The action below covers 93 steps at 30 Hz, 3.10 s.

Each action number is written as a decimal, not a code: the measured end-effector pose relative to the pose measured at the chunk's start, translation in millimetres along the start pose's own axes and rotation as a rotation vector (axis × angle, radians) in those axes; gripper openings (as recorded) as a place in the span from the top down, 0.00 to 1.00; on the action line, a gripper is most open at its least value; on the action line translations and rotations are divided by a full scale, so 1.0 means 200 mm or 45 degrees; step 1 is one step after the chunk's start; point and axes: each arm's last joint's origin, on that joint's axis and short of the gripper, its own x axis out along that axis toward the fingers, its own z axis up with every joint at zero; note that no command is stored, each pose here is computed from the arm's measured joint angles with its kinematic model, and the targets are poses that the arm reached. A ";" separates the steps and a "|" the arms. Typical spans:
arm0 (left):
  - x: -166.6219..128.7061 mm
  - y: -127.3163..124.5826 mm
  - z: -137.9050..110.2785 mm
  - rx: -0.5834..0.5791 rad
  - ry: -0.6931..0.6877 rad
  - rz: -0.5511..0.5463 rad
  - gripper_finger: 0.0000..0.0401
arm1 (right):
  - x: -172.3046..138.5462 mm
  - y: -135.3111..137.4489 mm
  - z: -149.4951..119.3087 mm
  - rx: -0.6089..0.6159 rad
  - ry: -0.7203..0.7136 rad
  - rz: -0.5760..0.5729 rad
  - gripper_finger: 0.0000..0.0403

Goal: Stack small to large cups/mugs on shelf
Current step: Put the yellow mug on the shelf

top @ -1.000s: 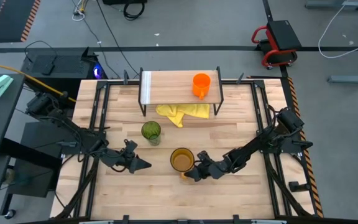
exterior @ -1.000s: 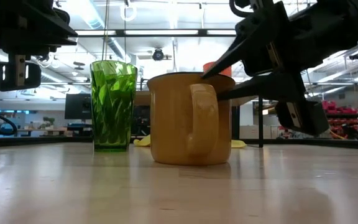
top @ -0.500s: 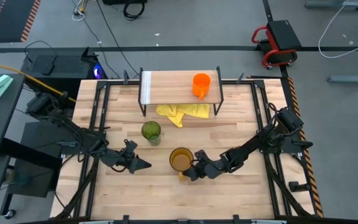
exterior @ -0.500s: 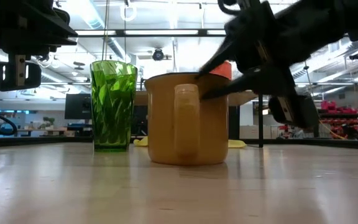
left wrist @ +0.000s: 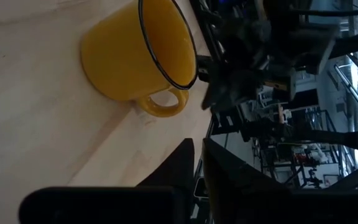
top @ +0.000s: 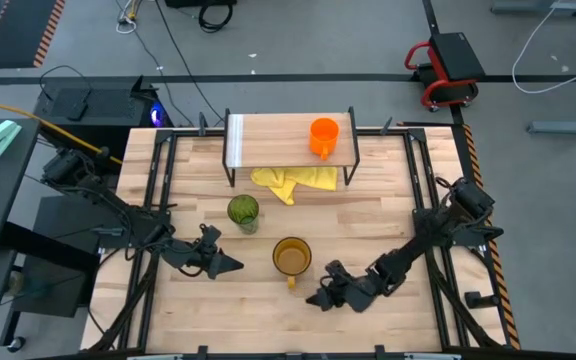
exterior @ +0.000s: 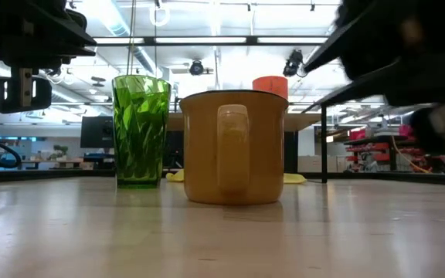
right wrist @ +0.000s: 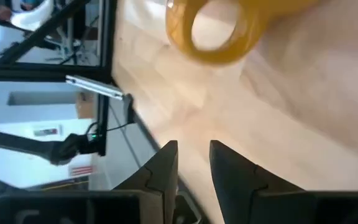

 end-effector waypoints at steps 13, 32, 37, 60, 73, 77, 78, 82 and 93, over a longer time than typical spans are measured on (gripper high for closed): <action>0.00 0.00 0.00 0.028 0.001 0.004 0.91 | -0.14 0.25 -0.26 0.120 0.021 0.217 0.76; 0.00 0.01 -0.02 0.070 0.127 0.000 0.92 | 0.20 0.16 -0.29 0.055 -0.309 0.149 0.76; 0.00 0.01 -0.02 0.074 0.130 0.008 0.93 | 0.15 0.07 -0.21 0.053 -0.357 -0.020 0.75; 0.01 0.02 0.00 0.045 0.123 0.024 0.92 | 0.20 0.03 0.13 -0.027 -0.338 -0.005 0.64; 0.01 0.02 0.00 0.051 0.122 0.023 0.94 | 0.22 0.04 0.17 -0.028 -0.336 -0.007 0.66; 0.01 0.02 0.00 0.051 0.121 0.024 0.93 | 0.23 0.04 0.19 -0.020 -0.344 -0.005 0.72; 0.01 0.02 0.00 0.051 0.121 0.024 0.93 | 0.23 0.04 0.19 -0.019 -0.349 -0.004 0.74; 0.01 0.02 0.00 0.051 0.122 0.025 0.92 | 0.23 0.04 0.20 -0.018 -0.358 -0.001 0.80; 0.01 0.02 0.00 0.053 0.123 0.032 0.94 | 0.23 0.05 0.22 -0.049 -0.365 0.002 0.87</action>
